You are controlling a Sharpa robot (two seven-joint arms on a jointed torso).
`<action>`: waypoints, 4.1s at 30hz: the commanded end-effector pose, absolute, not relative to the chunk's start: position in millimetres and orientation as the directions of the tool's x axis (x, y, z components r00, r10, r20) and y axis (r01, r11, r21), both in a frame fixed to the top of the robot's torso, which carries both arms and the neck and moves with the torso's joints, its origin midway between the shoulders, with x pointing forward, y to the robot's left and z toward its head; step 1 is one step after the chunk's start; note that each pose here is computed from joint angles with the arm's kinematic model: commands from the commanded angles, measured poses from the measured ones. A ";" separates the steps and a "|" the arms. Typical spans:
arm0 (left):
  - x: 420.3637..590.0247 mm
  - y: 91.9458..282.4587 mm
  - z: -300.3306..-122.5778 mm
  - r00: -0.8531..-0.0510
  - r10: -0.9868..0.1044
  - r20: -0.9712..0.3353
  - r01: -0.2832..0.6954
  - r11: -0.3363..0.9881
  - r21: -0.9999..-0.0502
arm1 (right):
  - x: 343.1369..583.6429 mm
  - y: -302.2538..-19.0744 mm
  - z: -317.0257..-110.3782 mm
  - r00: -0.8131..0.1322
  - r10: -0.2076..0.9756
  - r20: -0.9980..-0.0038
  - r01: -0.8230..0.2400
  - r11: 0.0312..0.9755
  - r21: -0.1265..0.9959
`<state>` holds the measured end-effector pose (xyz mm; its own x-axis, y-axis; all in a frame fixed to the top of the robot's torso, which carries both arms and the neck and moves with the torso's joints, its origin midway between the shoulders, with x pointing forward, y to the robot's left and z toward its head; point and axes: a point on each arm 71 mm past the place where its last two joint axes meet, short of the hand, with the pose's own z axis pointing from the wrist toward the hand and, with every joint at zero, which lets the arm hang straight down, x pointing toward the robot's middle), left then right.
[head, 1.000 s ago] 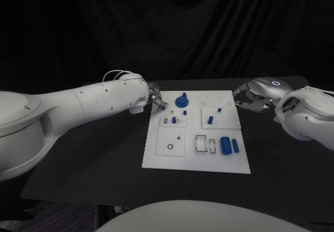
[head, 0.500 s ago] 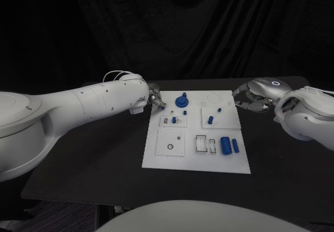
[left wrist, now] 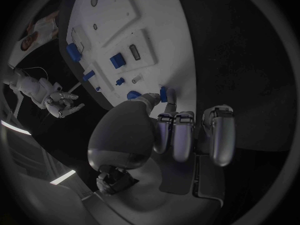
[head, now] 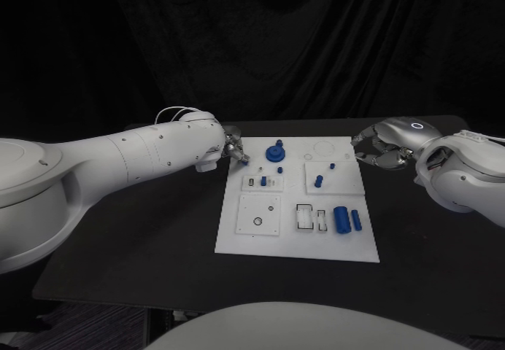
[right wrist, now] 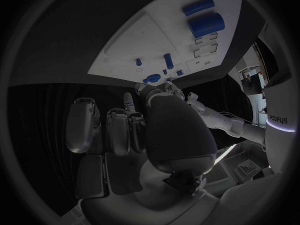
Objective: Assemble the parts on the task board
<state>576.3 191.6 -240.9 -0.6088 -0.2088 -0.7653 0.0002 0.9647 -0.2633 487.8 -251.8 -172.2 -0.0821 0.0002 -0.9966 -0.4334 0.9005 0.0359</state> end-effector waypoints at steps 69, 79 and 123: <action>506.0 185.8 -251.3 -0.628 -0.382 -0.678 -0.058 0.891 -0.450 | 483.8 -266.6 -180.0 -0.119 0.011 -0.993 -0.384 0.921 0.057; 504.6 184.2 -255.2 -0.639 -0.376 -0.671 -0.060 0.894 -0.444 | 484.1 -264.7 -179.6 -0.114 0.015 -0.993 -0.391 0.919 0.059; 505.0 182.0 -266.4 -0.657 -0.369 -0.658 -0.055 0.894 -0.445 | 484.3 -263.3 -179.9 -0.117 0.013 -0.993 -0.393 0.918 0.058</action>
